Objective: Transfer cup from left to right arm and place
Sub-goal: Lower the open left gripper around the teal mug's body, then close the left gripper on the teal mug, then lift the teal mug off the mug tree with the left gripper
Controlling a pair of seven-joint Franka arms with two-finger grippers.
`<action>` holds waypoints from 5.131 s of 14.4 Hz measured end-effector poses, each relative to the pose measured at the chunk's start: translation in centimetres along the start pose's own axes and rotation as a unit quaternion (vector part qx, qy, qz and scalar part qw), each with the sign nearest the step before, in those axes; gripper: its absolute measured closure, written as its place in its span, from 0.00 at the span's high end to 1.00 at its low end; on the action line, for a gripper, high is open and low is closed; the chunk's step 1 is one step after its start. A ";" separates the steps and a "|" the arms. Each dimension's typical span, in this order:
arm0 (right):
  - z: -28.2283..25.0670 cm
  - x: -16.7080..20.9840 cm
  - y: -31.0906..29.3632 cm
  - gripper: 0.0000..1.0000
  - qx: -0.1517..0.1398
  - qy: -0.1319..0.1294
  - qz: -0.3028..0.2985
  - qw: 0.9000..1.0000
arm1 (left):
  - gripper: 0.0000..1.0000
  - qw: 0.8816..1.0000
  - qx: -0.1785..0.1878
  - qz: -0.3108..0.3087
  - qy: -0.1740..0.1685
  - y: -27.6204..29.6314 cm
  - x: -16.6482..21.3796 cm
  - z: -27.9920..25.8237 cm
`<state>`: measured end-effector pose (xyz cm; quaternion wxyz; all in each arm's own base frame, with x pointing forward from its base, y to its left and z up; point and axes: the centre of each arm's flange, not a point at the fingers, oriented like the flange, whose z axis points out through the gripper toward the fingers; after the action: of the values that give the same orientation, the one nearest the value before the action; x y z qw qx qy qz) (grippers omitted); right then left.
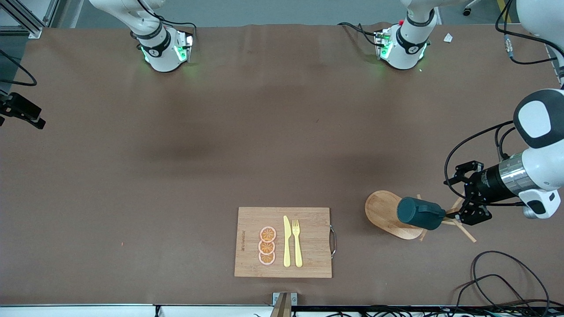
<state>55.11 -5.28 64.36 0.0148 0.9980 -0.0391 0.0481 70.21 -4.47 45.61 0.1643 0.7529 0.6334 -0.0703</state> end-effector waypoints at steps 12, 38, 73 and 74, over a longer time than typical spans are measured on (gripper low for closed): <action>0.0 0.0 0.0 1.00 0.000 0.000 0.000 1.000 | 1.00 1.000 -0.001 -0.018 -0.007 1.1 -1.8 6.1; 0.0 0.0 0.0 1.00 0.000 0.000 0.000 1.000 | 1.00 1.000 0.013 -0.020 -0.010 1.0 -0.6 8.9; 0.0 0.0 0.0 1.00 0.000 0.000 0.000 1.000 | 0.85 0.982 0.023 0.176 0.067 0.1 -20.4 9.2; 0.0 0.0 0.0 1.00 0.000 0.000 0.000 1.000 | 0.85 0.976 0.027 0.198 0.086 -0.4 -22.4 10.0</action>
<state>55.11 -5.27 64.37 0.0148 0.9980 -0.0390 0.0481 66.60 -28.63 43.23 0.0990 0.8708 0.4815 0.0116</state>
